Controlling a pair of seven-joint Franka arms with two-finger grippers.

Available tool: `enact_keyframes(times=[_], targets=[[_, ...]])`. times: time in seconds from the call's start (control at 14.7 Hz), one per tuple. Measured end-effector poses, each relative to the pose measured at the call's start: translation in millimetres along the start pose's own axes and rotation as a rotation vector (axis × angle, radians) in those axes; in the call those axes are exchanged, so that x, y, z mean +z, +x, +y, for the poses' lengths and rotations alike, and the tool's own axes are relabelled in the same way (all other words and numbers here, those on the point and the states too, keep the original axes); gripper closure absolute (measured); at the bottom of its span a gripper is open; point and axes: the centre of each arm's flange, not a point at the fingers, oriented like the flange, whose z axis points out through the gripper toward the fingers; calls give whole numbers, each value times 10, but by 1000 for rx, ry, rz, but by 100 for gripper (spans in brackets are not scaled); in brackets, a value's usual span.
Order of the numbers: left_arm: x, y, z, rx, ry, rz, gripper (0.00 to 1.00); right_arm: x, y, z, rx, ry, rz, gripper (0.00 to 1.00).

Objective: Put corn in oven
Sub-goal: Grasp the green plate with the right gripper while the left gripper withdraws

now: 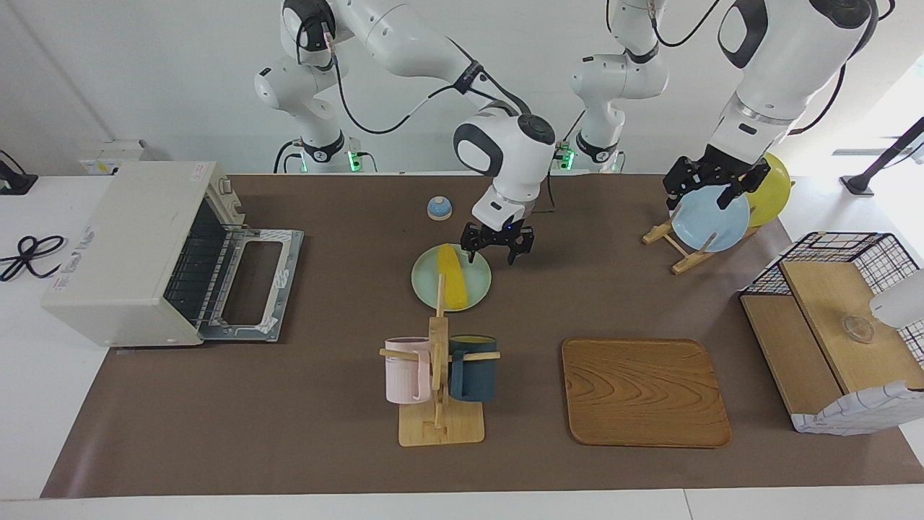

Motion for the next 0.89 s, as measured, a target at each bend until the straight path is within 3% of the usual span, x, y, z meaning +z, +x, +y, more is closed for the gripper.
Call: enact_keyframes(times=[0.07,0.2,0.27,0.54,0.75,0.89], targets=[[43,-26,-13,-1,1,-10,0,54,-34,-2,-25,-2,0,32],[90,-57,-18,-1,2,-18,0,156,-95,5,-55,2,0,37],[88,-58,-13,-1,2,-17,0,201,-126,12,-62,5,-1,48],[40,-45,8,3,2,-10,0,320,-233,55,-75,2,-10,53],[-244,-23,22,5,-1,7,0,348,-285,91,-79,-5,-19,58],[-312,-11,31,7,-1,14,0,371,-317,109,-81,-9,-24,77]])
